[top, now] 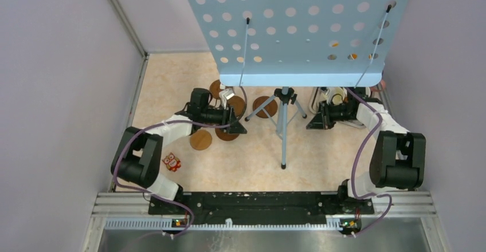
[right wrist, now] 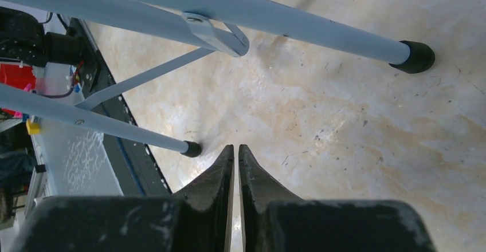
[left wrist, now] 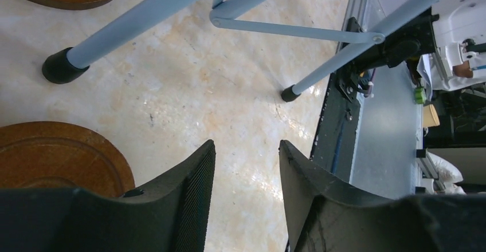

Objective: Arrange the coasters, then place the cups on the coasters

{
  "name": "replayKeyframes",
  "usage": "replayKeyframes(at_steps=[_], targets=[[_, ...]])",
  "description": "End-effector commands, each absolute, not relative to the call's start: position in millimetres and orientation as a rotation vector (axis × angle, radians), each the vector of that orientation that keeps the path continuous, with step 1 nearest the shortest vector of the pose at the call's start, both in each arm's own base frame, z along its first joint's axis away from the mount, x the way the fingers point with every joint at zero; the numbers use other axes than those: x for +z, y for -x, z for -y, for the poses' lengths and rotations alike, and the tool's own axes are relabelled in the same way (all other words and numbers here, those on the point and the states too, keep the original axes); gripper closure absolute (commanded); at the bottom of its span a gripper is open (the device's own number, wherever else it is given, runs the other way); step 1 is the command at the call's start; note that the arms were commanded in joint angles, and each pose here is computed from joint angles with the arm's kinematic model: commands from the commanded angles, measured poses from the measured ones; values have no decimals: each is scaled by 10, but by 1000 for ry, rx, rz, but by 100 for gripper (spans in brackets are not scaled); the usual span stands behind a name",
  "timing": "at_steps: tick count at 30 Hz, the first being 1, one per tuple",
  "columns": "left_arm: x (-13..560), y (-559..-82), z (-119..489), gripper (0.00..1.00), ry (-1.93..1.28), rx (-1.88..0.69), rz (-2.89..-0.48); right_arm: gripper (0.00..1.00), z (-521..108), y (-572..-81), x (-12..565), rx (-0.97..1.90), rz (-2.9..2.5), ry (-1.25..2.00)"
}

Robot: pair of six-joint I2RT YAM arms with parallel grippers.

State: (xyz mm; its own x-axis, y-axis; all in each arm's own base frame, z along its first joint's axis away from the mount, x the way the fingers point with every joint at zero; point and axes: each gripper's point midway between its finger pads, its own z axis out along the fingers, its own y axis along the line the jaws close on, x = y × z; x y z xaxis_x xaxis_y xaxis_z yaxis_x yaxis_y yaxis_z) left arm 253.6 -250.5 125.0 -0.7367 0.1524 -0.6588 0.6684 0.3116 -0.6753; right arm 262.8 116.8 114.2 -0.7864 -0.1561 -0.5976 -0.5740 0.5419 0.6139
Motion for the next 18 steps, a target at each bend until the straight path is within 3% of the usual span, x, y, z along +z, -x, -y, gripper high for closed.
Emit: replayKeyframes(at_steps=[1, 18], targets=[[1321, -2793, 2654, 51, -703, -1384, -2034, 97, -1218, -2889, 1100, 1079, -2258, 556], [1112, -3262, 2989, 59, -671, -1326, -2021, 100, -1225, -3279, 854, 961, -2262, 505]])
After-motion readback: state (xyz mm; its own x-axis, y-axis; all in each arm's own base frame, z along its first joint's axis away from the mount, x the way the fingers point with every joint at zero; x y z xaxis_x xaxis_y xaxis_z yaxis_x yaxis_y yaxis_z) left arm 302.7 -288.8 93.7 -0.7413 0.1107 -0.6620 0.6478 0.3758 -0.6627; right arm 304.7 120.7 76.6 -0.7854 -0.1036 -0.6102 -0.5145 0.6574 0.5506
